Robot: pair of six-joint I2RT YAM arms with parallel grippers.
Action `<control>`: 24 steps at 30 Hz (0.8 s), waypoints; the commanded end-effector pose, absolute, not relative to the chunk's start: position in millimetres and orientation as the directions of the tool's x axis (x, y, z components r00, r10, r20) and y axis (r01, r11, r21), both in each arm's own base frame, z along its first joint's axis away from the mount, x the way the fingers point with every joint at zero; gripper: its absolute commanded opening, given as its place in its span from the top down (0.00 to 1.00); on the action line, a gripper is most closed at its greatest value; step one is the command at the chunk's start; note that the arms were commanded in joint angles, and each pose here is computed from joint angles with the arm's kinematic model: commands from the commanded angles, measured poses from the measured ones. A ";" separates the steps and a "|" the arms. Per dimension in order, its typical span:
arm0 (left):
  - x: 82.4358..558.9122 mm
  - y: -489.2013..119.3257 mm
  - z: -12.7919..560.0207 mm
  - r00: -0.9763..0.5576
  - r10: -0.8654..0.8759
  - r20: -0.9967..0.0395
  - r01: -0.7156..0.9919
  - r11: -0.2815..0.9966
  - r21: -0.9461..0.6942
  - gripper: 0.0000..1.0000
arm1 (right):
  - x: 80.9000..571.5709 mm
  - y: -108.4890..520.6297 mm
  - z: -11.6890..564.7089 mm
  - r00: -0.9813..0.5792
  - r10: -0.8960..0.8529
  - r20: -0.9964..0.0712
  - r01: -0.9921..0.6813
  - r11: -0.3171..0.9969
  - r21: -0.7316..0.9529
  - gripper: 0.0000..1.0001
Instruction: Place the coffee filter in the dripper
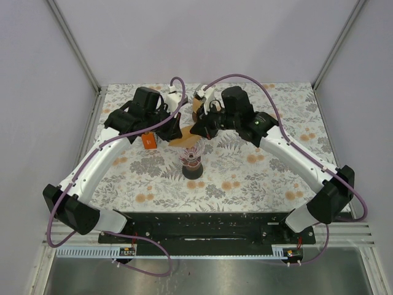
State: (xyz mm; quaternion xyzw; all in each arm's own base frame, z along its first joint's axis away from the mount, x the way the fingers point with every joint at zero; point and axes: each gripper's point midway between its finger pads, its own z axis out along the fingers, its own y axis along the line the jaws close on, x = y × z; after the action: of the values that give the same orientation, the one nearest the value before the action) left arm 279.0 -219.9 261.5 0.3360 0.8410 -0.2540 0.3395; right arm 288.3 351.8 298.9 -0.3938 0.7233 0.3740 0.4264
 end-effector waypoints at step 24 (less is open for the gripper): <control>284.9 -223.3 284.6 -0.486 0.368 -0.793 0.755 0.633 -0.169 0.52 | 275.0 356.2 259.4 -0.322 -0.446 -0.835 -0.912 0.383 0.147 1.00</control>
State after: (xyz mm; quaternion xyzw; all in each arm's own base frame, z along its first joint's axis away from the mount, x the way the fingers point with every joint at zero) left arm 281.5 -219.2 262.1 0.3309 0.8423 -0.2517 0.3430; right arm 270.9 349.8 250.2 -0.4445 0.7550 0.3301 0.3514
